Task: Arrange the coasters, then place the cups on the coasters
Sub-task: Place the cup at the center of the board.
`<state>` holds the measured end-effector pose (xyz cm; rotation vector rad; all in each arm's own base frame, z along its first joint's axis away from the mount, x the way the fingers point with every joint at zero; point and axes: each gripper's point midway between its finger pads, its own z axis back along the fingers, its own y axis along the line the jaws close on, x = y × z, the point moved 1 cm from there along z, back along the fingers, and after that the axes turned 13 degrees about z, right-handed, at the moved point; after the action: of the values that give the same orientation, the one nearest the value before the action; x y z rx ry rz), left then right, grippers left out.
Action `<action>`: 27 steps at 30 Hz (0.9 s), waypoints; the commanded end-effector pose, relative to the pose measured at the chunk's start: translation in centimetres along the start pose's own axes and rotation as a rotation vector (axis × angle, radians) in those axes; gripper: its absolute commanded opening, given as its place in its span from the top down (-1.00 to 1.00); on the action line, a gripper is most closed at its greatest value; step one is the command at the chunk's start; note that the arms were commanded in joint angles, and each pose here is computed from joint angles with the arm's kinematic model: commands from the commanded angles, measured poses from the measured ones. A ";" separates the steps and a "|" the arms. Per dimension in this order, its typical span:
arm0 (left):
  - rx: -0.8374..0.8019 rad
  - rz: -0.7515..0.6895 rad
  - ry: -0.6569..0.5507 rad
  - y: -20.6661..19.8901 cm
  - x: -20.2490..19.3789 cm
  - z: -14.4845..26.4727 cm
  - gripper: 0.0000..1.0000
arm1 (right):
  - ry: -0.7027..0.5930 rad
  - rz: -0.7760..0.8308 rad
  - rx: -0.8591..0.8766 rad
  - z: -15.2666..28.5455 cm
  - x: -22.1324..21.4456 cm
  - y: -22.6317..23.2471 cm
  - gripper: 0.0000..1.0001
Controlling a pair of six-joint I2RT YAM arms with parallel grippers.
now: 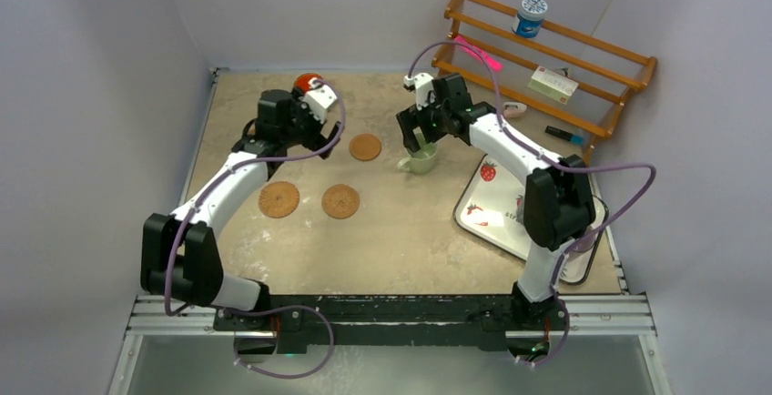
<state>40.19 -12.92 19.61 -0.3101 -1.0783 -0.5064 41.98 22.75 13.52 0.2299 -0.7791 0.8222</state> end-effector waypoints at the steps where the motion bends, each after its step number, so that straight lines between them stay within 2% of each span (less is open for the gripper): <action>1: -0.165 -0.117 -0.112 -5.7 4.7 -1.7 -1.00 | -0.138 0.013 -0.016 5.4 4.9 0.1 -0.98; 6: -0.322 -0.140 -0.086 -10.4 5.0 -4.0 -1.00 | -0.172 0.017 -0.105 9.1 4.4 -2.0 -0.98; 13: -0.445 -0.197 0.038 -15.2 2.5 -8.1 -1.00 | -0.189 -0.101 -0.168 14.4 0.6 -7.5 -0.98; 22: -0.603 -0.145 0.162 -18.6 -0.8 -10.9 -0.94 | -0.245 0.017 -0.156 20.4 -3.4 -5.5 -0.98; 27: -0.575 -0.127 0.188 -18.4 -1.8 -12.2 -0.85 | -0.265 0.038 -0.141 21.3 -5.2 -4.7 -0.98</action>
<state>38.40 -32.75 11.21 -0.6542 -0.7264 -0.9297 33.23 6.70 25.60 0.1608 -1.0684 0.7034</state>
